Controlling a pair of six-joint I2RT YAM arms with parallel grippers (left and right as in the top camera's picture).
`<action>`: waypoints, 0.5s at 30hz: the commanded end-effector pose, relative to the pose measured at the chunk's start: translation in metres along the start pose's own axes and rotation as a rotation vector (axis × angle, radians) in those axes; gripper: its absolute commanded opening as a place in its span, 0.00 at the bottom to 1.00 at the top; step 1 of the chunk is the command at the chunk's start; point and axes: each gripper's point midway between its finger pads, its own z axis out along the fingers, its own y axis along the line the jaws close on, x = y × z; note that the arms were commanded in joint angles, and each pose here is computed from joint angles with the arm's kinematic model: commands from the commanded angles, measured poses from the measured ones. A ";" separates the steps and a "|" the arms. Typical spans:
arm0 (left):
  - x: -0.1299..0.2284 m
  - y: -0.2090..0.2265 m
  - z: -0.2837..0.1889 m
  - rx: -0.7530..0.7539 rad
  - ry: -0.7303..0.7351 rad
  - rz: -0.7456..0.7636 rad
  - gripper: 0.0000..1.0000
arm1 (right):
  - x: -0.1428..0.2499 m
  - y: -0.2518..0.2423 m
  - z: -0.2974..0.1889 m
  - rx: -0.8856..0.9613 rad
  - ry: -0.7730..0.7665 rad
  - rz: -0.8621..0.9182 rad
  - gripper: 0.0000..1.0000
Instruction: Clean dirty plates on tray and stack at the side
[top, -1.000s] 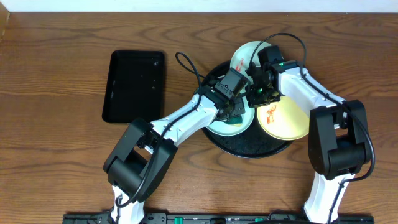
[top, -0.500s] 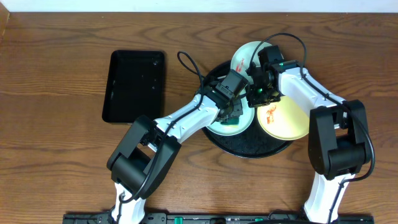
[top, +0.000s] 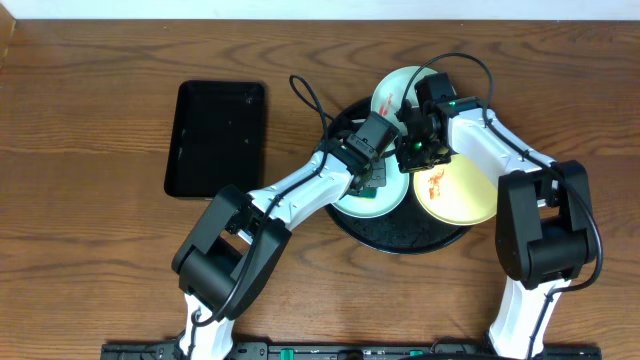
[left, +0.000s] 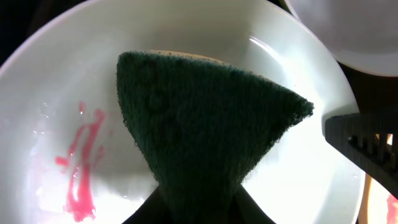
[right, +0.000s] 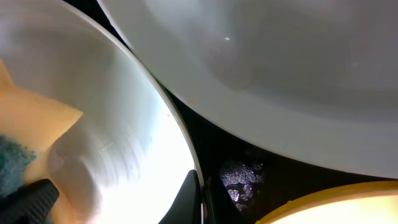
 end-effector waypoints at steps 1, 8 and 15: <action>-0.004 0.009 0.003 -0.047 -0.028 0.037 0.23 | 0.003 -0.003 0.004 0.014 0.011 0.014 0.01; -0.010 0.015 0.002 -0.091 -0.067 0.018 0.19 | 0.003 -0.003 0.004 0.014 0.012 0.014 0.01; -0.010 0.014 0.006 -0.119 -0.098 0.036 0.19 | 0.003 -0.003 0.004 0.014 0.011 0.014 0.01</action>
